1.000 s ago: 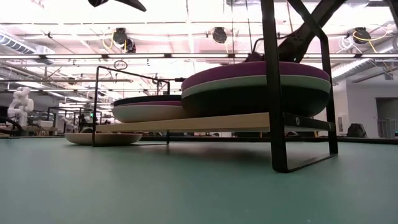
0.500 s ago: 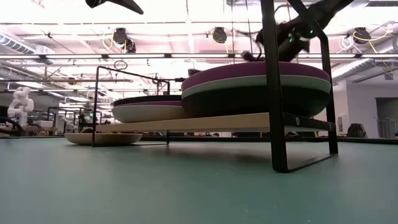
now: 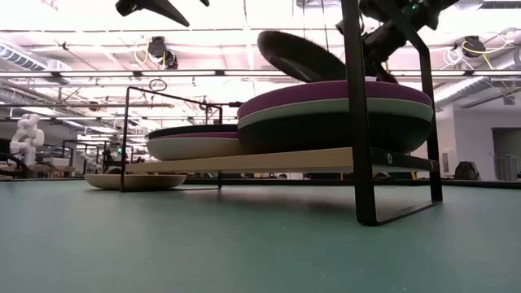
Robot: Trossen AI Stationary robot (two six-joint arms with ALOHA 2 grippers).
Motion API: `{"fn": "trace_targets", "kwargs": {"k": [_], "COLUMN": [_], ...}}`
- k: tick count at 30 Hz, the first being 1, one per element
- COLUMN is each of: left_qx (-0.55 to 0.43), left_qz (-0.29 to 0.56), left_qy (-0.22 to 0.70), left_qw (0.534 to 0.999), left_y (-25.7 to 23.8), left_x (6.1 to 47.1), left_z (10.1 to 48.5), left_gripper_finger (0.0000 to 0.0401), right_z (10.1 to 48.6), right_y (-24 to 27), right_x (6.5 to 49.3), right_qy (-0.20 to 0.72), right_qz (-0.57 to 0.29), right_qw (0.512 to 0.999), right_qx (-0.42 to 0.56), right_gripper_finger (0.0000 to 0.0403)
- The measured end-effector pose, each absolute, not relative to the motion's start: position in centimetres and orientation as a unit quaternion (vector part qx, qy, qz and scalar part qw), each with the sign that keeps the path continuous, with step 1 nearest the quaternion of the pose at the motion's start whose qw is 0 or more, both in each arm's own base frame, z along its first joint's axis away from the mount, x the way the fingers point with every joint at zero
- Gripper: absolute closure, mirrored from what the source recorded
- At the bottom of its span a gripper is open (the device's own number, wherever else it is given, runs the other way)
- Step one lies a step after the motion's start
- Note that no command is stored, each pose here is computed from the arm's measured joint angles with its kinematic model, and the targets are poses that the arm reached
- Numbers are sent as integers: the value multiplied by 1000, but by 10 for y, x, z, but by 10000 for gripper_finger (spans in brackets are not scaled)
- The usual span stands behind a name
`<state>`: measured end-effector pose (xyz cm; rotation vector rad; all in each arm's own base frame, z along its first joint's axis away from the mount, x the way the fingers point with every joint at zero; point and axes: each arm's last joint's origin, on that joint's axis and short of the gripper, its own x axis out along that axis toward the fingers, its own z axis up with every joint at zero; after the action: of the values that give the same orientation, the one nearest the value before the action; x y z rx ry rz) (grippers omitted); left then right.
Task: Place and stack plates onto a shelf
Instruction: Stack the black plate on the violet plate on the shelf
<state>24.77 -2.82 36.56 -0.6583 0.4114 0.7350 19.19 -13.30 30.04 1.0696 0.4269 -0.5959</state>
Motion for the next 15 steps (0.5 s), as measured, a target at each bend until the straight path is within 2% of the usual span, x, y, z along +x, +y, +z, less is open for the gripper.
{"fn": "trace_targets", "kwargs": {"k": [15], "left_qx": [-313], "left_qz": [368], "left_qy": [203], "left_qw": [852], "left_y": [-5], "left_x": [250], "left_z": [365], "left_gripper_finger": [155], "right_z": [303], "right_y": [-76], "right_x": [212], "right_qy": [254], "right_qz": [-205], "right_qw": [803], "right_qx": [498], "right_gripper_finger": [403]}}
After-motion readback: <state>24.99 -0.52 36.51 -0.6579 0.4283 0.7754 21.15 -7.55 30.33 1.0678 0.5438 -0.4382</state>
